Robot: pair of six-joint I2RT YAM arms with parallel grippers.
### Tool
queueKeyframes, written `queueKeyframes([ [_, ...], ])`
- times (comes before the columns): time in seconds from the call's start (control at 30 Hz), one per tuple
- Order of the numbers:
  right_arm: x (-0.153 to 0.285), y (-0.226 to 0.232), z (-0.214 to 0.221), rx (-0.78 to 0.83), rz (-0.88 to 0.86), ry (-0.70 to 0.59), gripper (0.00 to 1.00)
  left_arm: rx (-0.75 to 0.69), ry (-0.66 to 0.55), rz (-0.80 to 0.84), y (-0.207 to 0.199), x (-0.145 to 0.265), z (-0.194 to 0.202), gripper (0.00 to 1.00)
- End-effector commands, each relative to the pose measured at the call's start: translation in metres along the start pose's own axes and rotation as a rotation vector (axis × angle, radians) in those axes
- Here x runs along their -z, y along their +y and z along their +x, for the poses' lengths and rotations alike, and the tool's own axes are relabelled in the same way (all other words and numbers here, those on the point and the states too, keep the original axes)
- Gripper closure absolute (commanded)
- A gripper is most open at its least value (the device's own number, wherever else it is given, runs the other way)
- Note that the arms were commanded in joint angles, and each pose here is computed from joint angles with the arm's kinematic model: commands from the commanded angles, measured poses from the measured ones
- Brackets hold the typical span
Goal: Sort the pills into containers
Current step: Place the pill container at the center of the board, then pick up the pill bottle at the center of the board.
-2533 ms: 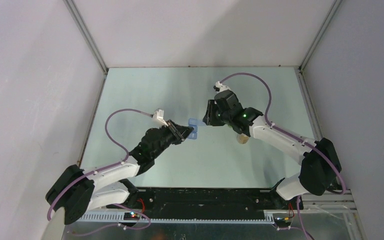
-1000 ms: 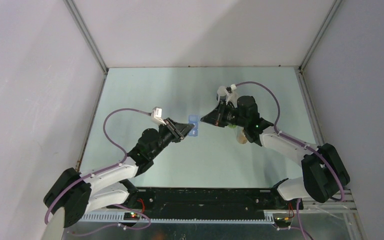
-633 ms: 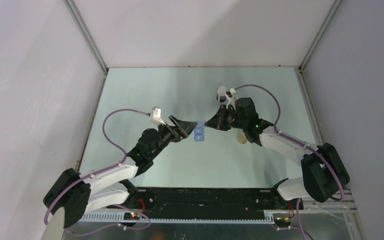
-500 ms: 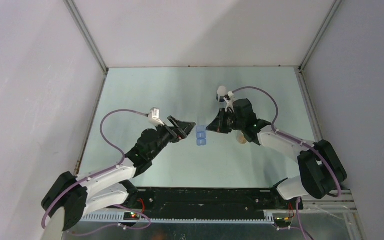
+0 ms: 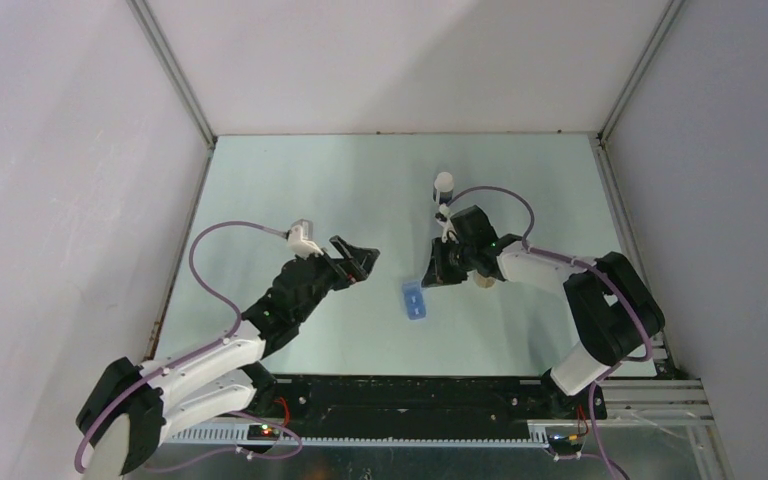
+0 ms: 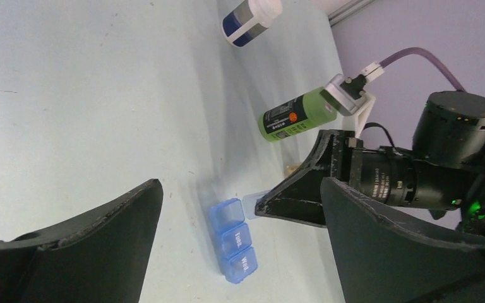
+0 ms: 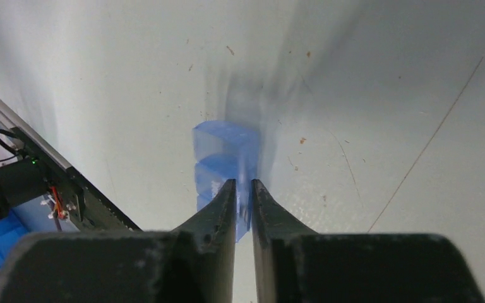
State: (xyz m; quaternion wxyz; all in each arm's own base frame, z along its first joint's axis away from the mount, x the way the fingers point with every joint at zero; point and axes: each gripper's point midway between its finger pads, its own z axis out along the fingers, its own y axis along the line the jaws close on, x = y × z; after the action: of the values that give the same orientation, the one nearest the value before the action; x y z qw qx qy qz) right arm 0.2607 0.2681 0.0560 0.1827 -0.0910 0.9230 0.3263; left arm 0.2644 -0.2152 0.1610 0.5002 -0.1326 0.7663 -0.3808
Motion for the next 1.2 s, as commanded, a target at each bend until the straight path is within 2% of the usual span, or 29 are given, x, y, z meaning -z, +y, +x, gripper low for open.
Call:
queueKeyframes([
  [0.0, 0.007, 0.003, -0.023, 0.051, 0.037, -0.046, 0.73, -0.024, -0.062, 0.005, -0.009, 0.000, -0.021, 0.01],
  [0.13, 0.020, 0.013, -0.044, 0.066, 0.052, -0.092, 0.49, -0.033, -0.077, -0.010, -0.006, 0.002, -0.026, 0.01],
  [0.2, 0.029, 0.021, -0.056, 0.079, 0.054, -0.128, 0.42, -0.037, -0.089, -0.015, -0.006, 0.004, -0.030, 0.01],
  [0.33, 0.053, 0.029, -0.084, 0.092, 0.096, -0.237, 0.35, -0.049, -0.110, -0.023, -0.005, 0.008, -0.037, 0.01],
  [0.53, 0.089, 0.008, -0.139, 0.069, 0.298, -0.485, 0.30, -0.061, -0.125, -0.036, -0.003, 0.011, -0.042, 0.01],
  [0.7, 0.096, -0.015, -0.179, 0.129, 0.484, -0.561, 0.13, -0.067, -0.124, -0.044, -0.001, 0.012, -0.042, 0.01],
  [0.83, 0.082, -0.032, -0.209, 0.175, 0.592, -0.558, 0.09, -0.067, -0.121, -0.047, 0.001, 0.012, -0.041, 0.01],
  [1.0, 0.046, -0.060, -0.232, 0.195, 0.687, -0.484, 0.09, -0.064, -0.116, -0.053, 0.003, 0.012, -0.040, 0.01],
  [1.17, 0.036, -0.075, -0.256, 0.144, 0.780, -0.494, 0.16, -0.064, -0.114, -0.056, 0.005, 0.012, -0.039, 0.00],
])
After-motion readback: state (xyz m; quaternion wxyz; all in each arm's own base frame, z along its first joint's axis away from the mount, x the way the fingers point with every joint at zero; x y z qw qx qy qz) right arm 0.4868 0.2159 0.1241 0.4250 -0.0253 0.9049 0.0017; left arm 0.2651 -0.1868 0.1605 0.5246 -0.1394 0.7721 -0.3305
